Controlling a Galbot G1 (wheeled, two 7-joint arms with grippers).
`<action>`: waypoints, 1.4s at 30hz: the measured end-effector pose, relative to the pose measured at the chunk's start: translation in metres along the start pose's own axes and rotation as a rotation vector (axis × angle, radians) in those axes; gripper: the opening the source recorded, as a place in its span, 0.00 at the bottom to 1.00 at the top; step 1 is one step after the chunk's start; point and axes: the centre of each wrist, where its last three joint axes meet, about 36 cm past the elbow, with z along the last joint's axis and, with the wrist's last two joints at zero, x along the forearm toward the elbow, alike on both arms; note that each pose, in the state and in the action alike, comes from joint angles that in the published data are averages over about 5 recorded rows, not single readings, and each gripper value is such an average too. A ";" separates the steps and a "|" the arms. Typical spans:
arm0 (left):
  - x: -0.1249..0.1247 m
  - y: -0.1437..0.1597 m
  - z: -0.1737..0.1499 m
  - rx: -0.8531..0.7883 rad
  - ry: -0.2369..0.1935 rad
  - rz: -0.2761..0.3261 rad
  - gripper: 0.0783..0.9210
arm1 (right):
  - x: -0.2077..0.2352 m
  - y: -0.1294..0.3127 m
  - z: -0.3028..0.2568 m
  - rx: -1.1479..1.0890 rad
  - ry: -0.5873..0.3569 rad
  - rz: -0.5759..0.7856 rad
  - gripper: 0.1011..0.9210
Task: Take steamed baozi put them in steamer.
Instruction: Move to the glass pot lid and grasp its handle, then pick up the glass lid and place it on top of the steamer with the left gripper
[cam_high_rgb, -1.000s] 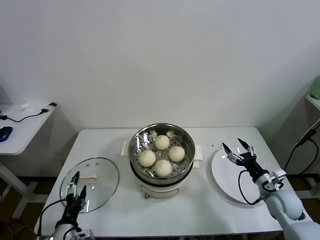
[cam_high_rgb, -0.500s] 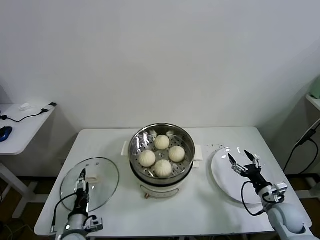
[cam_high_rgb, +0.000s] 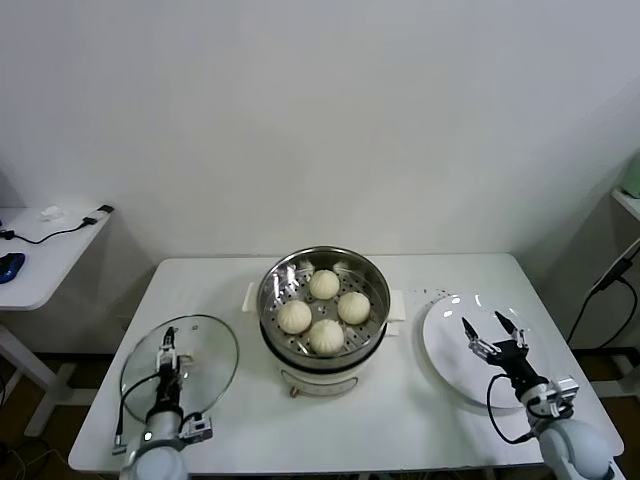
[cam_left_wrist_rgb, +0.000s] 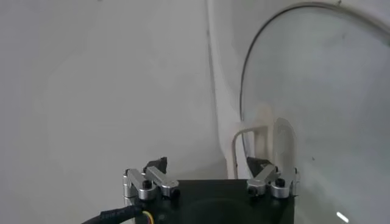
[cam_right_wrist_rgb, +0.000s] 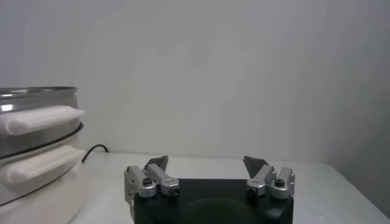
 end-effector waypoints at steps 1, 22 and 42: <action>-0.002 -0.001 -0.001 0.002 0.001 -0.003 0.88 | 0.000 0.000 0.001 0.000 0.001 0.001 0.88; -0.023 -0.013 0.009 0.052 -0.008 0.004 0.35 | 0.002 0.005 0.018 0.019 0.015 0.012 0.88; -0.009 0.012 0.024 0.117 -0.039 -0.037 0.08 | 0.004 -0.005 0.023 0.036 0.019 0.031 0.88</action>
